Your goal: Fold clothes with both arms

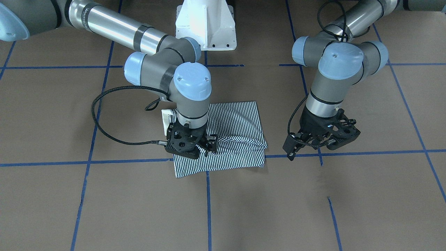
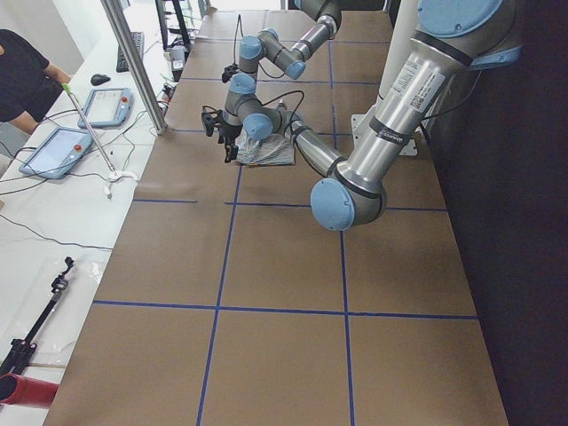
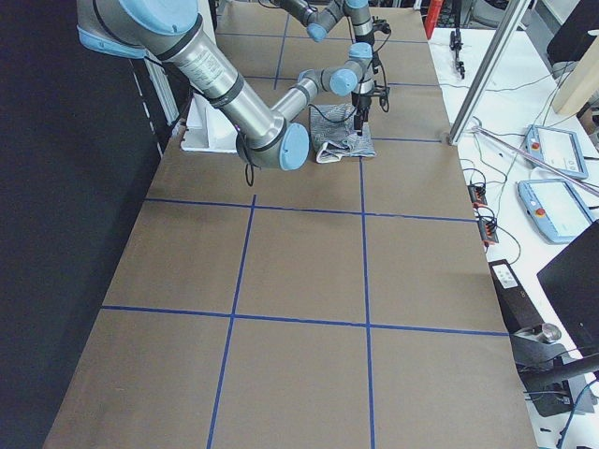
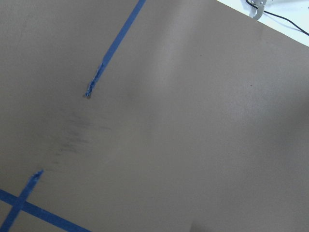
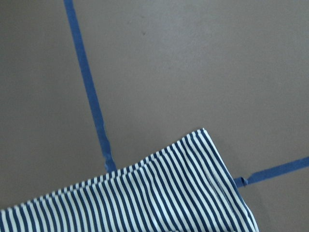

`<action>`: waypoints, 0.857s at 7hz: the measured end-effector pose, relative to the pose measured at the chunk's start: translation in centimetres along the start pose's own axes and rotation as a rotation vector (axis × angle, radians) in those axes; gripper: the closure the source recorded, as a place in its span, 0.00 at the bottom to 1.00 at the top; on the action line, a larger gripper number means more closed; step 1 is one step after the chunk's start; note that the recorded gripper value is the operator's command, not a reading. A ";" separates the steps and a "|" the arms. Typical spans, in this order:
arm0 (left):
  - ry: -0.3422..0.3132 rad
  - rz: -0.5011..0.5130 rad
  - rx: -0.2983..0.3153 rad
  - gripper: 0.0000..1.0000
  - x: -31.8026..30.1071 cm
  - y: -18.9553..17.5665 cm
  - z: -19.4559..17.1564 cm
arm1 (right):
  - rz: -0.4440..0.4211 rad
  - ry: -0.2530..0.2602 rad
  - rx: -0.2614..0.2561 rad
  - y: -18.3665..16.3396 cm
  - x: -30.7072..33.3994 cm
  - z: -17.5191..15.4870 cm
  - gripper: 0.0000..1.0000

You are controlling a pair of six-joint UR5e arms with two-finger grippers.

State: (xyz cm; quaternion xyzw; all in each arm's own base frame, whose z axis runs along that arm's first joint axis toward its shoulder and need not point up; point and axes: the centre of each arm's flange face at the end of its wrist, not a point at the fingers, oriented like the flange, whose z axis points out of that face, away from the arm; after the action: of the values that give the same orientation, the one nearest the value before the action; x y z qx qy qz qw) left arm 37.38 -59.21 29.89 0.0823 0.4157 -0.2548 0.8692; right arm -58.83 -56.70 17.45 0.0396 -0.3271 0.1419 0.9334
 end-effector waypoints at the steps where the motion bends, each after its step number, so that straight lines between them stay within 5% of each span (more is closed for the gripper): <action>1: -0.003 0.003 -0.002 0.00 -0.5 -0.1 -0.1 | -0.089 0.047 -0.009 1.5 -0.6 0.3 0.00; 6: 0.004 0.004 -0.022 0.00 -0.6 0.1 -0.4 | -0.358 0.194 -0.037 2.1 0.6 3.7 0.00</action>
State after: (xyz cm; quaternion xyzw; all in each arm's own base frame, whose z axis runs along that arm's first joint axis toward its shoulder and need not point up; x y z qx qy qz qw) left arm 36.85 -58.77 30.08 0.0743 0.4199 -0.2482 0.8698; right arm -61.23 -55.20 20.68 0.0661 -0.2258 -0.0293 0.9715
